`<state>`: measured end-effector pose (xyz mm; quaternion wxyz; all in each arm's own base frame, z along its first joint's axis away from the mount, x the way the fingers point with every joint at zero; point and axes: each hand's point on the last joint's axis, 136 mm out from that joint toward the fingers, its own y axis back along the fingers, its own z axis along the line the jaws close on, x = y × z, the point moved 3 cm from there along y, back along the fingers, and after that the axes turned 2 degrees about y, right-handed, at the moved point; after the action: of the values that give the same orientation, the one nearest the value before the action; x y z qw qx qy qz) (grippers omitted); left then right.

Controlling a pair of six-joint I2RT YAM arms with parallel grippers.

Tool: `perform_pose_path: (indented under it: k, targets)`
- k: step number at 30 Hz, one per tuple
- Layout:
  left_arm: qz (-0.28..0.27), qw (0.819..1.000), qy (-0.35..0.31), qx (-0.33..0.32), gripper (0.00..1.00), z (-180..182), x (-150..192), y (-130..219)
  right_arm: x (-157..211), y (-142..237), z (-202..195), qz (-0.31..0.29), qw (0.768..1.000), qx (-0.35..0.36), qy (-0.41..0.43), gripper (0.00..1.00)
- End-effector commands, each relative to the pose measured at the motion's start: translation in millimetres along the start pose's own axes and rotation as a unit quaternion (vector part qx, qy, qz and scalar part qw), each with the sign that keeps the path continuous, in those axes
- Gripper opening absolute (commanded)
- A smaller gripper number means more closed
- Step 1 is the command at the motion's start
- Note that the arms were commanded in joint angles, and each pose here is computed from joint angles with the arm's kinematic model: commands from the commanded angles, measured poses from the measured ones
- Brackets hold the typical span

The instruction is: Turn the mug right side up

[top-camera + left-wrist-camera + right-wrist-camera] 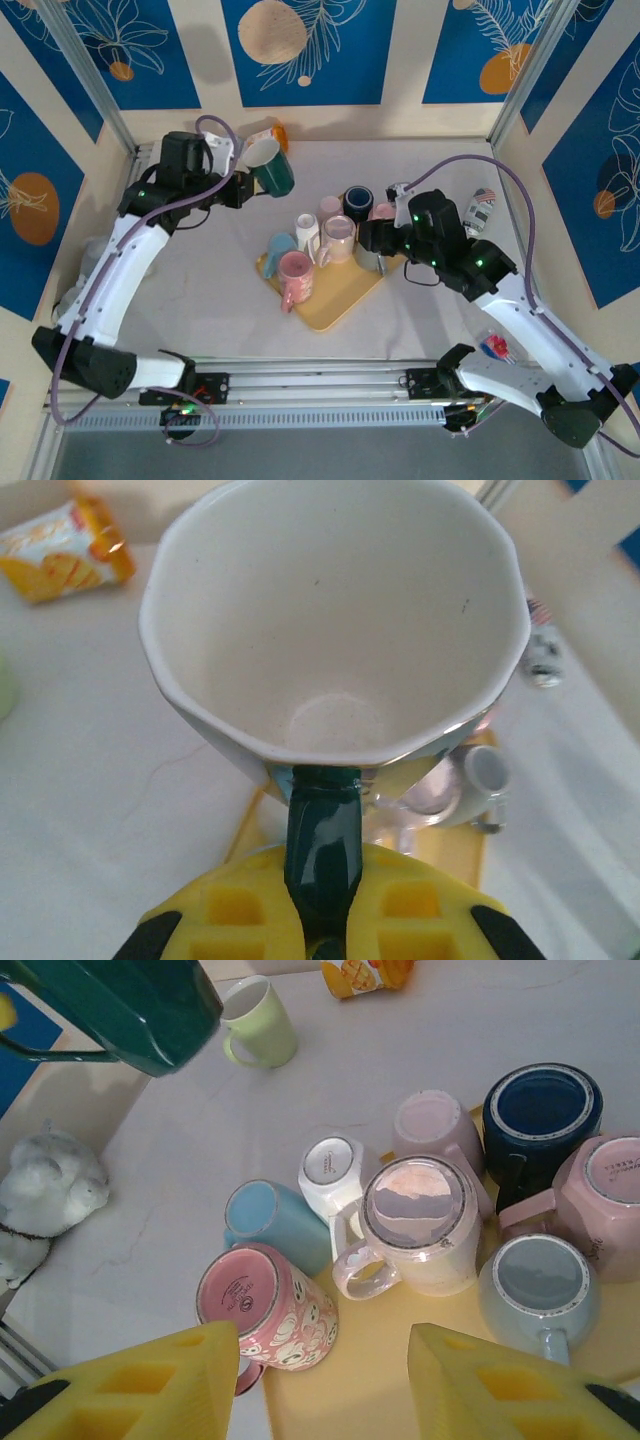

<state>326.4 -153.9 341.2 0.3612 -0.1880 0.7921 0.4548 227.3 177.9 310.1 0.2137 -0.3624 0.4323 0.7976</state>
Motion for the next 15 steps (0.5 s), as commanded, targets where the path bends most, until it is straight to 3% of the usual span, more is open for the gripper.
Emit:
perform_pose_path:
  k: [1, 15]
  targets:
    - [-0.044, 0.998, -0.032, -0.033, 0.0, 13.4, -25.1, 2.5, -6.2, 1.2, 5.3, -0.006, 1.0, -0.005, 0.009, 0.49]
    - [-0.078, 0.984, -0.058, -0.149, 0.0, 75.3, -38.8, -72.8, -2.5, -22.6, 7.3, 0.029, 0.999, -0.014, 0.007, 0.49]
